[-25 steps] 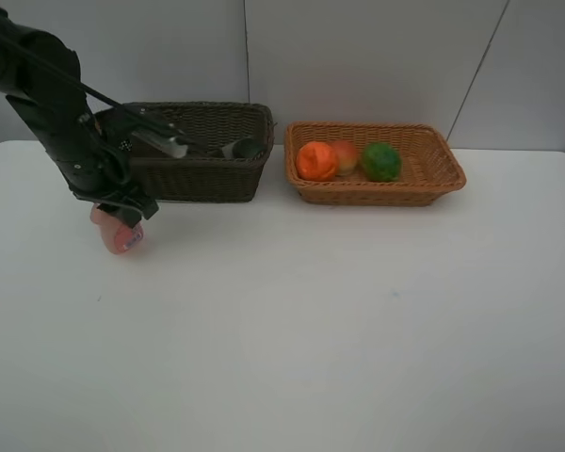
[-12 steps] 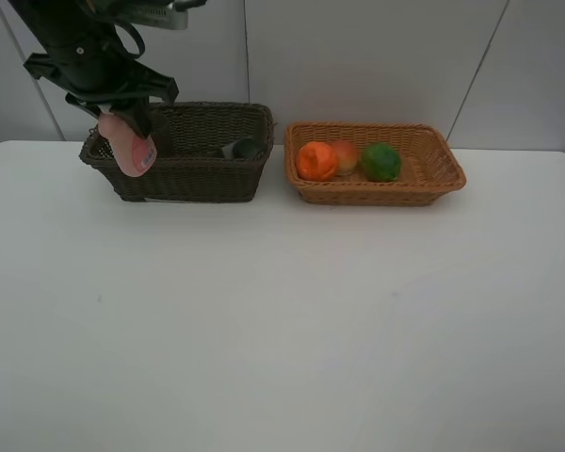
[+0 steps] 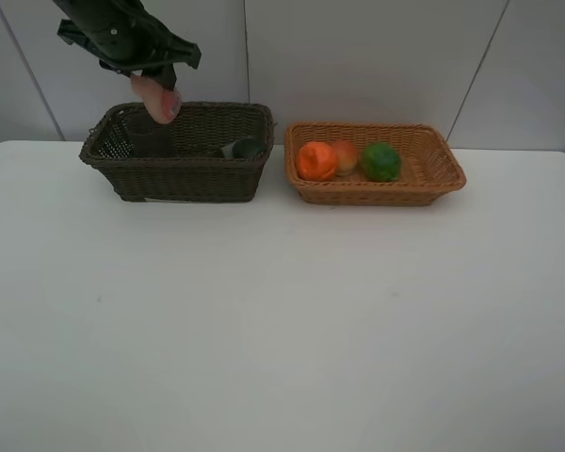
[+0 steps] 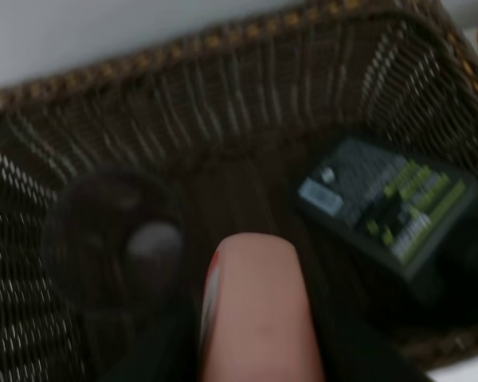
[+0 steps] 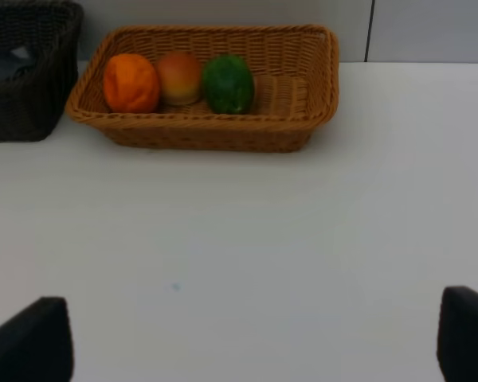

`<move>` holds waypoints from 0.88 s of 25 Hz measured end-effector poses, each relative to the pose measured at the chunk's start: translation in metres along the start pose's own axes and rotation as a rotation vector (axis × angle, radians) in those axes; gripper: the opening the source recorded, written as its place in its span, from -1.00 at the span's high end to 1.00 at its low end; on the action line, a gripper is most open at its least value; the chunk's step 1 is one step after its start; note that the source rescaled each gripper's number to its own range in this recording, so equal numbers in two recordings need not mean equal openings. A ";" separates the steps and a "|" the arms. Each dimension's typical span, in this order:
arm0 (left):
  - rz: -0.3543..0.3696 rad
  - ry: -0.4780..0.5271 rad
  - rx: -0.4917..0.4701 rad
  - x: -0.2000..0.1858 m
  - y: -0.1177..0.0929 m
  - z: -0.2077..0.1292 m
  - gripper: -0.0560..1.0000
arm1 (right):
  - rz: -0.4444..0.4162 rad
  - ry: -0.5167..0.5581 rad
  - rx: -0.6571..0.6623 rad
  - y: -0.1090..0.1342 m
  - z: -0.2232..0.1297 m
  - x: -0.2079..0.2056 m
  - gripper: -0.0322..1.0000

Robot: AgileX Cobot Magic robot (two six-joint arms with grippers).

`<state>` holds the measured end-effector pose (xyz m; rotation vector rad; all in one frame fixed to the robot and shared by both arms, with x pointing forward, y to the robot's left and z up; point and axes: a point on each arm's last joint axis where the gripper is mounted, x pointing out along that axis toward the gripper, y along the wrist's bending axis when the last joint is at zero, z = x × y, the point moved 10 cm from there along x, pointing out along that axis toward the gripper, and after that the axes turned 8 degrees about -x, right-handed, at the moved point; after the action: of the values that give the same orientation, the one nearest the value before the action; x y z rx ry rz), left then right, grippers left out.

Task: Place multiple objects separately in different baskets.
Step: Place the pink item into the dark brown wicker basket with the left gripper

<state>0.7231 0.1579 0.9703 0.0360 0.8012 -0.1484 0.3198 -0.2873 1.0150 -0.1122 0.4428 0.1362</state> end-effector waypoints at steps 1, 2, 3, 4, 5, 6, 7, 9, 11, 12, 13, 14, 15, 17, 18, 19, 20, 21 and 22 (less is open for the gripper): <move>0.000 -0.012 0.013 0.006 0.000 0.001 0.12 | 0.000 0.000 0.000 0.000 0.000 0.000 -0.97; -0.003 -0.021 0.022 0.014 -0.002 0.000 0.12 | 0.000 0.000 0.000 0.000 0.000 0.000 -0.97; -0.006 -0.026 0.029 0.022 -0.003 -0.002 0.12 | 0.000 0.000 0.000 0.000 0.000 0.000 -0.97; -0.010 -0.030 0.036 0.029 -0.004 -0.003 0.12 | 0.000 0.000 0.000 0.000 0.000 0.000 -0.97; -0.011 -0.029 0.041 0.036 -0.005 -0.006 0.12 | 0.000 0.000 0.000 0.000 0.000 0.000 -0.97; -0.013 -0.026 0.046 0.043 -0.005 -0.009 0.12 | -0.001 0.000 0.000 0.000 0.000 0.000 -0.97; -0.015 -0.019 0.047 0.049 -0.006 -0.013 0.12 | -0.001 0.000 0.000 0.000 0.000 0.000 -0.97; -0.014 -0.004 0.050 0.058 -0.006 -0.020 0.12 | -0.001 0.000 0.000 0.000 0.000 0.000 -0.97; -0.016 0.002 0.051 0.064 -0.007 -0.024 0.12 | -0.001 0.000 0.000 0.000 0.000 0.000 -0.97; -0.016 0.006 0.052 0.066 -0.007 -0.025 0.12 | -0.001 0.000 0.000 0.000 0.000 0.000 -0.97; -0.015 0.010 0.052 0.067 -0.007 -0.027 0.12 | -0.001 0.000 0.000 0.000 0.000 0.000 -0.97; -0.015 0.013 0.052 0.068 -0.007 -0.028 0.12 | -0.001 0.000 0.000 0.000 0.000 0.000 -0.97; -0.015 0.013 0.052 0.068 -0.007 -0.028 0.12 | -0.001 0.000 0.000 0.000 0.000 0.000 -0.97; -0.015 0.013 0.052 0.068 -0.007 -0.028 0.11 | -0.001 0.000 0.000 0.000 0.000 0.000 -0.97; -0.015 0.013 0.052 0.068 -0.007 -0.028 0.05 | -0.001 0.000 0.000 0.000 0.000 0.000 -0.97; -0.015 0.013 0.052 0.068 -0.007 -0.028 -0.09 | -0.001 0.000 0.000 0.000 0.000 0.000 -0.97; -0.015 0.013 0.052 0.068 -0.007 -0.028 -0.27 | -0.001 0.000 0.000 0.000 0.000 0.000 -0.97; -0.015 0.012 0.052 0.068 -0.007 -0.027 -0.43 | -0.001 0.000 0.000 0.000 0.000 0.000 -0.97; -0.014 0.014 0.052 0.068 -0.006 -0.028 -0.61 | -0.001 0.000 0.000 0.000 0.000 0.000 -0.97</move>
<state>0.7490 0.1459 0.9023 0.0808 0.8117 -0.1826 0.3198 -0.2875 1.0150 -0.1128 0.4428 0.1355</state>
